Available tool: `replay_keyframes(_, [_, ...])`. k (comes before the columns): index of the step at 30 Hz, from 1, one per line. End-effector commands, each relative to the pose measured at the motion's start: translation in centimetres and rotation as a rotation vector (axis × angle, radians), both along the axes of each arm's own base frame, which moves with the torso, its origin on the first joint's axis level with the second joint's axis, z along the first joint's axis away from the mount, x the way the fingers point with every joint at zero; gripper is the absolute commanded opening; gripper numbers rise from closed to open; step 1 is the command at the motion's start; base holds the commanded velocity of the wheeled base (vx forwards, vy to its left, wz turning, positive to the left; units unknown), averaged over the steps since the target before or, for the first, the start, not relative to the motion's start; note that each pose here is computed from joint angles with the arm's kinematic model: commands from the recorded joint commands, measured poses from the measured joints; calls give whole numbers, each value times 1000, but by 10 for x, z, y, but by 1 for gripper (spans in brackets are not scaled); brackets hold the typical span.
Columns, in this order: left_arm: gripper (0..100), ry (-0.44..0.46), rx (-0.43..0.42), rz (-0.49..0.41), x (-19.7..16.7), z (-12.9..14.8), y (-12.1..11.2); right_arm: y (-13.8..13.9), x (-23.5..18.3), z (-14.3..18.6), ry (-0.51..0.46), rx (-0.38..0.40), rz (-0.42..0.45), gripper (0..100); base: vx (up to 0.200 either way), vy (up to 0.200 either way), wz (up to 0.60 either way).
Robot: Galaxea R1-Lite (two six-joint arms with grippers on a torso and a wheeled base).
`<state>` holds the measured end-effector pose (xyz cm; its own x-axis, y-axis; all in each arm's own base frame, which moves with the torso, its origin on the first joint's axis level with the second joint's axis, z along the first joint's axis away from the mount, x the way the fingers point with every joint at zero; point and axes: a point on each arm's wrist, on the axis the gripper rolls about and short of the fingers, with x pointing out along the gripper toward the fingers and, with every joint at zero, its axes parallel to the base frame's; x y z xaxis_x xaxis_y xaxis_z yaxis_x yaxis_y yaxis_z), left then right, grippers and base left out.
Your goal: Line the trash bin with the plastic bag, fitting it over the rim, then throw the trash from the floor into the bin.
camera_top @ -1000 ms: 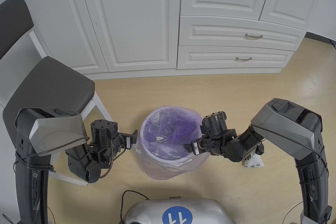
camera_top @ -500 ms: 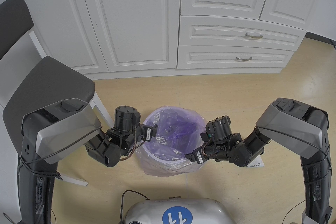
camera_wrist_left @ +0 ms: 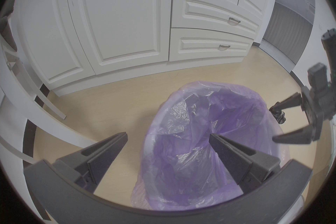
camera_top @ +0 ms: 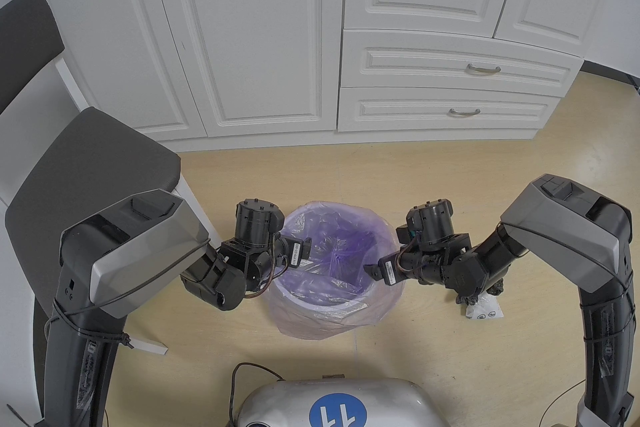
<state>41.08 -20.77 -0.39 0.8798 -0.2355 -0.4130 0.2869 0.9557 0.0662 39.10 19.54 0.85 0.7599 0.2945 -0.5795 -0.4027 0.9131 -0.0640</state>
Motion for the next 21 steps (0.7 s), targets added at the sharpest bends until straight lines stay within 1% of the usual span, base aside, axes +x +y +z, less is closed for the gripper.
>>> replay_keyframes(1, [100, -1, 0, 3, 2, -2, 1, -6, 17, -1, -26, 24, -64, 100, 0, 0, 0])
replay_keyframes(2, [100, 0, 2, 8, 4, -4, 2, -4, 23, -7, -30, 29, -94, 100, 0, 0, 0])
replay_keyframes(5, [100, -5, 0, 13, 6, -3, 3, -3, 27, -13, -29, 26, -109, 100, 0, 0, 0])
replay_keyframes(7, [100, -4, 15, 13, 11, -3, 6, -6, 29, -17, -23, 21, -119, 100, 0, 0, 0])
replay_keyframes(10, [100, 8, 23, 18, 15, -2, 7, -9, 30, -13, -32, 23, -124, 100, 0, 0, 0])
replay_keyframes(16, [100, -1, 19, 29, 26, 1, 7, -18, 30, 1, -38, 34, -131, 100, 0, 0, 0])
replay_keyframes(21, [100, -4, 17, 29, 26, 4, 8, -19, 25, 9, -34, 52, -111, 100, 0, 0, 0])
